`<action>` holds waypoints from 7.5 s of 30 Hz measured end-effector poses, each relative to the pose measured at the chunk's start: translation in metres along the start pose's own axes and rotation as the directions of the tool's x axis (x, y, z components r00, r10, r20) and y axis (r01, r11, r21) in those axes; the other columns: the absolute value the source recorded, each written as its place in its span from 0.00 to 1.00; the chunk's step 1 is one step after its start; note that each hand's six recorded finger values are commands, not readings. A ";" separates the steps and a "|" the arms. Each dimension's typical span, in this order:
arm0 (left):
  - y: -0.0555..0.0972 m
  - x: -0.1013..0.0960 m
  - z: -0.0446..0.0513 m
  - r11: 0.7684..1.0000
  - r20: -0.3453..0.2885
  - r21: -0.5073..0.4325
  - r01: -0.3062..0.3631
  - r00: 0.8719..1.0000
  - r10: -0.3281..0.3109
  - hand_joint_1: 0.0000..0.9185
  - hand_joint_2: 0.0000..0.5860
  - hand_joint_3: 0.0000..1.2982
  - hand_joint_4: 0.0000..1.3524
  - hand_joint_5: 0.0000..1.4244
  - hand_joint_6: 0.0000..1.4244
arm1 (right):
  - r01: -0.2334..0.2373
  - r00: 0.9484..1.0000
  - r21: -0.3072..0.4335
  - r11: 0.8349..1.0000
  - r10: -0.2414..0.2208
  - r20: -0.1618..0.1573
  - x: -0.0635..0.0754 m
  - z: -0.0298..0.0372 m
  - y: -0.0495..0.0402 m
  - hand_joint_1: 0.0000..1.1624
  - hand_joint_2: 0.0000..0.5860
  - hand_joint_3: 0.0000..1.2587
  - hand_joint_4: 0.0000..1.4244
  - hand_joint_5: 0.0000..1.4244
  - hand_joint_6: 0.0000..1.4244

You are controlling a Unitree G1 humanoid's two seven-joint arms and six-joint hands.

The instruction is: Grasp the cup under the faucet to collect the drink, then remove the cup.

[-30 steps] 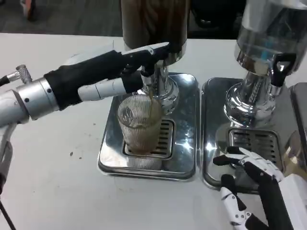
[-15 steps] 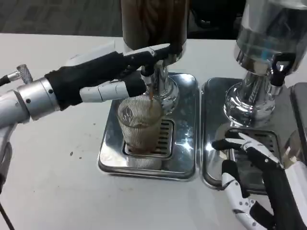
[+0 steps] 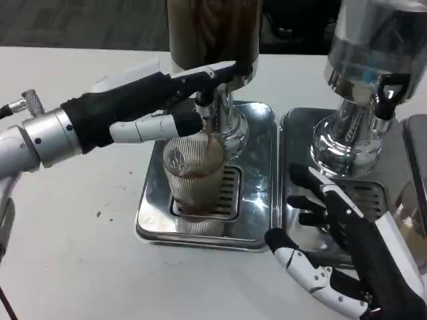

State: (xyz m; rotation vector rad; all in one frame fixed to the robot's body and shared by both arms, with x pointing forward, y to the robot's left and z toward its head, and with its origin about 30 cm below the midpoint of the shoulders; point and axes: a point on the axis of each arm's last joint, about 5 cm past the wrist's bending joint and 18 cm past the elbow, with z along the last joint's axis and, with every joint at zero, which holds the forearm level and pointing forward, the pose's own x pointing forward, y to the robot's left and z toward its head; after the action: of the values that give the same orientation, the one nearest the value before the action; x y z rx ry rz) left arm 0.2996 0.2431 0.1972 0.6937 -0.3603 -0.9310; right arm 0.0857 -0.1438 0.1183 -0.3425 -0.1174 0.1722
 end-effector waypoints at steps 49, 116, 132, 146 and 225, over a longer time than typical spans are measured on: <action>0.002 -0.005 0.0005 1.000 -0.015 0.007 -0.020 1.000 0.020 0.00 0.03 0.06 0.00 0.00 0.00 | -0.131 0.991 0.006 0.991 0.131 -0.033 0.074 -0.0187 0.0100 0.52 0.43 0.03 0.02 0.06 0.11; 0.002 -0.014 0.0007 0.996 -0.007 -0.026 -0.081 0.997 0.080 0.00 0.05 0.09 0.01 0.02 0.00 | -0.232 0.973 0.087 0.969 0.232 0.016 0.146 -0.0301 0.0361 0.50 0.47 0.04 0.03 0.06 0.11; 0.003 -0.017 0.0001 0.984 0.071 -0.126 -0.124 0.988 0.134 0.00 0.08 0.12 0.04 0.05 0.02 | -0.223 0.975 0.084 0.971 0.224 0.002 0.145 -0.0341 0.0370 0.50 0.47 0.05 0.03 0.06 0.10; 0.010 -0.023 0.0175 0.978 0.181 -0.116 -0.172 0.965 0.191 0.00 0.10 0.15 0.07 0.08 0.04 | -0.218 0.976 0.084 0.972 0.219 0.005 0.145 -0.0343 0.0373 0.50 0.47 0.05 0.03 0.05 0.10; -0.071 -0.123 -0.0299 0.844 -0.278 -0.300 -0.446 0.887 0.369 0.03 0.20 0.25 0.18 0.20 0.14 | -0.227 0.974 0.001 0.974 0.226 0.027 0.145 -0.0512 0.0656 0.51 0.28 0.00 0.00 0.00 0.01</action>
State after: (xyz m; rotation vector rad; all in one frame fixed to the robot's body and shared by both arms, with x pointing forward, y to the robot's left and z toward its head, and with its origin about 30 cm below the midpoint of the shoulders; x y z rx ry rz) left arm 0.2048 0.3278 0.1280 0.3509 -0.1333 -0.4841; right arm 0.2256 -0.0723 0.0602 -0.3490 -0.1037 0.4030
